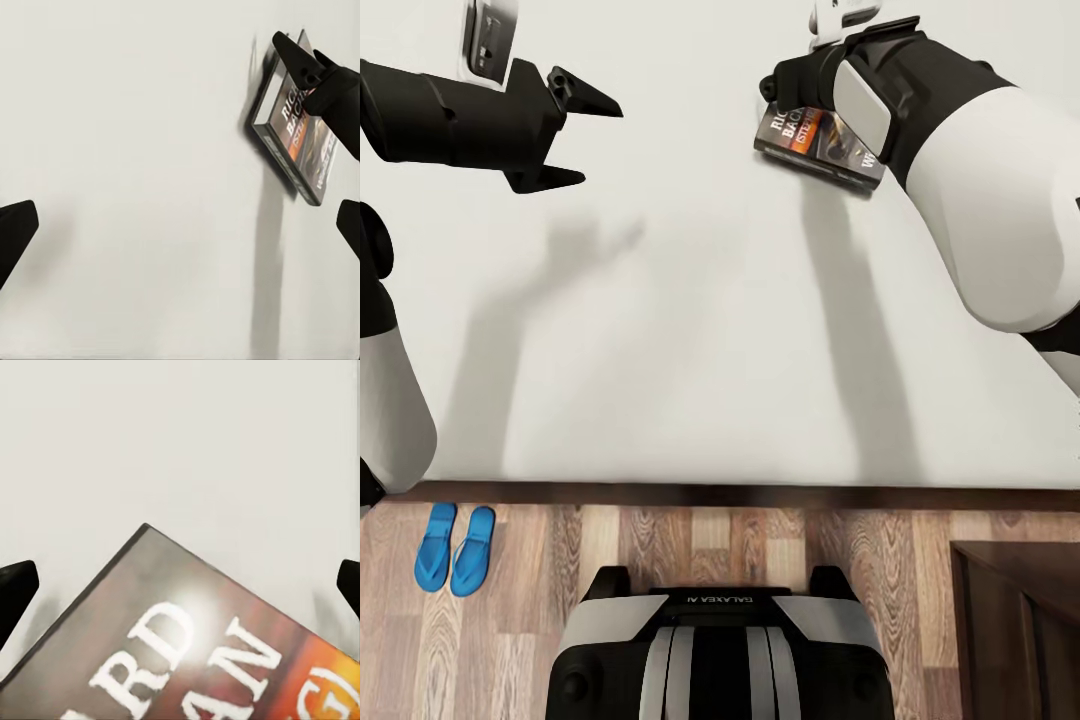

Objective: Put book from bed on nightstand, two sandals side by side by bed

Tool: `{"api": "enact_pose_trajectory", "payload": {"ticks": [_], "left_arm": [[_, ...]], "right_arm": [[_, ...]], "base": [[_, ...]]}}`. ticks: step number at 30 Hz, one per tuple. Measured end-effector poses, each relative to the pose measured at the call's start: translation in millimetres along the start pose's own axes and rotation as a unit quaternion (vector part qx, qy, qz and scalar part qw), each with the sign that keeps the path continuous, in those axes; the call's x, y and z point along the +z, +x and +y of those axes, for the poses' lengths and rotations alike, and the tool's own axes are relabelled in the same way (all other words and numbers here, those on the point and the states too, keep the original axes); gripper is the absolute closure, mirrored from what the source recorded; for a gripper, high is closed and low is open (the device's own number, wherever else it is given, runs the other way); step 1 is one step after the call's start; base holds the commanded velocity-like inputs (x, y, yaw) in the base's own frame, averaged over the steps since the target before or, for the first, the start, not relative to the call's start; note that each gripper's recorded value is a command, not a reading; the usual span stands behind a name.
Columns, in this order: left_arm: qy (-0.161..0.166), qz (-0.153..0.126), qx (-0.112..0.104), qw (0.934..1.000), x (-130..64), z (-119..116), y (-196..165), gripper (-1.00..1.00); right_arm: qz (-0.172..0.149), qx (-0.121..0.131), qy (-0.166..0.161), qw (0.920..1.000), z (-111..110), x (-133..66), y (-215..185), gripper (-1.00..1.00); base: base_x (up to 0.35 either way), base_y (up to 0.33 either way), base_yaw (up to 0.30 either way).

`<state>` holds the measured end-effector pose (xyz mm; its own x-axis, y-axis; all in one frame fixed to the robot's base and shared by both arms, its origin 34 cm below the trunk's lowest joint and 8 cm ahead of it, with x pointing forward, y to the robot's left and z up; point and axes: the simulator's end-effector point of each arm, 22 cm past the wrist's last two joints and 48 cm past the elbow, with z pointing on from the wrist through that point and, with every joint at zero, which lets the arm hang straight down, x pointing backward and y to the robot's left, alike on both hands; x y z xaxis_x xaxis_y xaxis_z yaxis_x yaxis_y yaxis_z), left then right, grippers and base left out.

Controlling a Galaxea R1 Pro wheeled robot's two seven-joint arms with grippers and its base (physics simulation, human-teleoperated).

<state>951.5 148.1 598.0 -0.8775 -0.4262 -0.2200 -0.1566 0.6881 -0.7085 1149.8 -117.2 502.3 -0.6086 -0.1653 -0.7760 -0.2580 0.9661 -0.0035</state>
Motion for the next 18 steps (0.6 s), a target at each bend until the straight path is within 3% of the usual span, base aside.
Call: {"api": "enact_pose_trajectory", "payload": {"ticks": [12,18], "left_arm": [[0.0,0.0,0.0,1.0,-0.2,0.0,-0.2,-1.0],[0.0,0.0,0.0,1.0,0.1,0.2,-0.4,-1.0]], "right_arm": [[0.002,0.001,0.0,1.0,-0.9,-0.3,-0.1,-1.0],[0.003,-0.008,0.002,1.0,-2.1,-0.1,-1.0,-1.0]], "base": [[-0.03,-0.006,0.0],[-0.175,-0.001,0.0]]}}
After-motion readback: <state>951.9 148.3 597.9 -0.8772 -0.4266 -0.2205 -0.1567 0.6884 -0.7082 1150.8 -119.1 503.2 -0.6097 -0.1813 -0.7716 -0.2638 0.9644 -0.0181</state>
